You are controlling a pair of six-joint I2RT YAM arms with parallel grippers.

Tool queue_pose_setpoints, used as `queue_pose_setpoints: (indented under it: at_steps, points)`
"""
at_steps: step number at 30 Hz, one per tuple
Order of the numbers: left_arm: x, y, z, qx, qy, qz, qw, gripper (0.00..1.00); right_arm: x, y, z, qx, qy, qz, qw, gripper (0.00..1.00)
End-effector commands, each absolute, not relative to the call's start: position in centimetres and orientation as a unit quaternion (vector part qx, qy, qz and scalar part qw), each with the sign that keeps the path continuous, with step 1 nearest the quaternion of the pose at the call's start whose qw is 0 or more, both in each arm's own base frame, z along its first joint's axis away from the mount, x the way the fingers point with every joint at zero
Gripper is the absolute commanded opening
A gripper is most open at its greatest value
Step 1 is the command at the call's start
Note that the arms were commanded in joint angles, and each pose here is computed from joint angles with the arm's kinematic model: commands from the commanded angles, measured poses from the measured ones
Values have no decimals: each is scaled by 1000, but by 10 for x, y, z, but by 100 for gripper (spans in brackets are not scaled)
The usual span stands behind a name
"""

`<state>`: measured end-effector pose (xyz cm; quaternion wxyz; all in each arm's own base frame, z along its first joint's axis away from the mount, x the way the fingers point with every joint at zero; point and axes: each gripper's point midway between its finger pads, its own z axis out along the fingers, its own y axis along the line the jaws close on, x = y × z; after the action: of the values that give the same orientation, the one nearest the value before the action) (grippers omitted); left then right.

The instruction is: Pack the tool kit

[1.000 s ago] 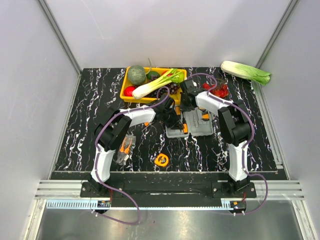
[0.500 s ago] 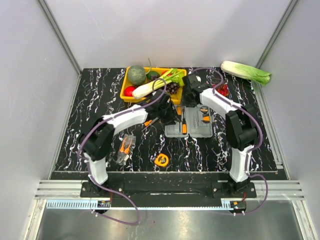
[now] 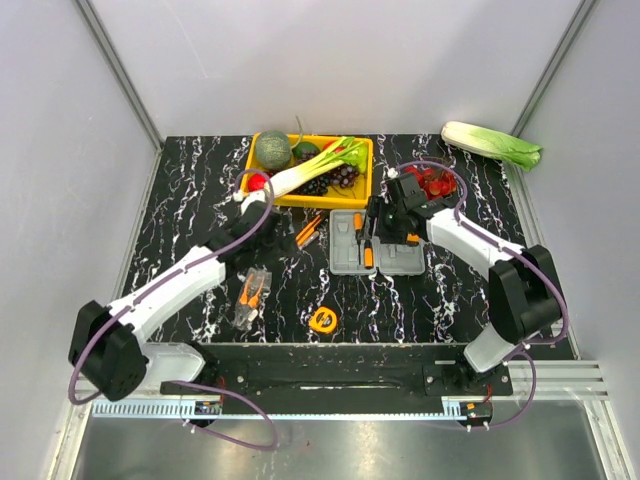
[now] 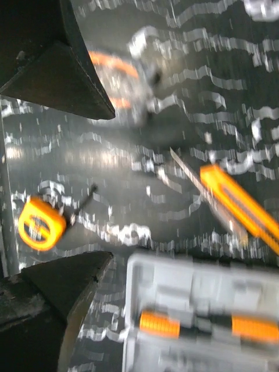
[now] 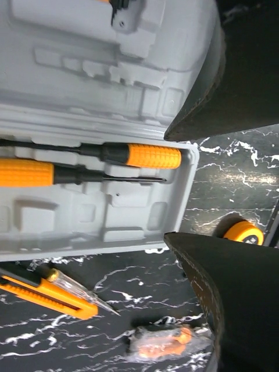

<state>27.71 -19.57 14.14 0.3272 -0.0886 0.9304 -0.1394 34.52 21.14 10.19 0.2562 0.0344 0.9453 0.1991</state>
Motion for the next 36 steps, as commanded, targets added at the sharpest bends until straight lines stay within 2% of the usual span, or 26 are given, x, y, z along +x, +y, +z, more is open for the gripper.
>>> queue_pose_setpoints:
  at_steps: [1, 6, 8, 10, 11, 14, 20, 28, 36]
  points:
    - [259, -126, 115, -102, 940, -42, 322, 99, 342, 235, 130, 2, 919, 275, 281, 71]
    - [259, -80, 89, -161, 945, -32, 284, 97, 342, 244, 122, 4, 920, 290, 263, 70]
    - [263, -69, 83, -172, 946, -25, 272, 86, 342, 246, 118, 10, 922, 293, 254, 65]
    - [266, -65, 75, -180, 950, -28, 252, 69, 342, 249, 113, 11, 924, 298, 241, 59]
    - [266, -62, 69, -186, 952, -25, 240, 63, 341, 249, 110, 14, 925, 297, 238, 56]
    - [264, -64, 52, -185, 959, -36, 210, 52, 340, 249, 104, 18, 927, 294, 232, 54]
    - [256, -78, 32, -178, 967, -65, 171, 49, 338, 245, 94, 18, 932, 283, 227, 54]
    - [255, -74, 30, -187, 965, -55, 173, 53, 340, 247, 83, 21, 935, 281, 215, 52]
    - [237, -72, 1, -188, 976, -33, 107, 53, 338, 245, 79, 29, 937, 276, 213, 52]
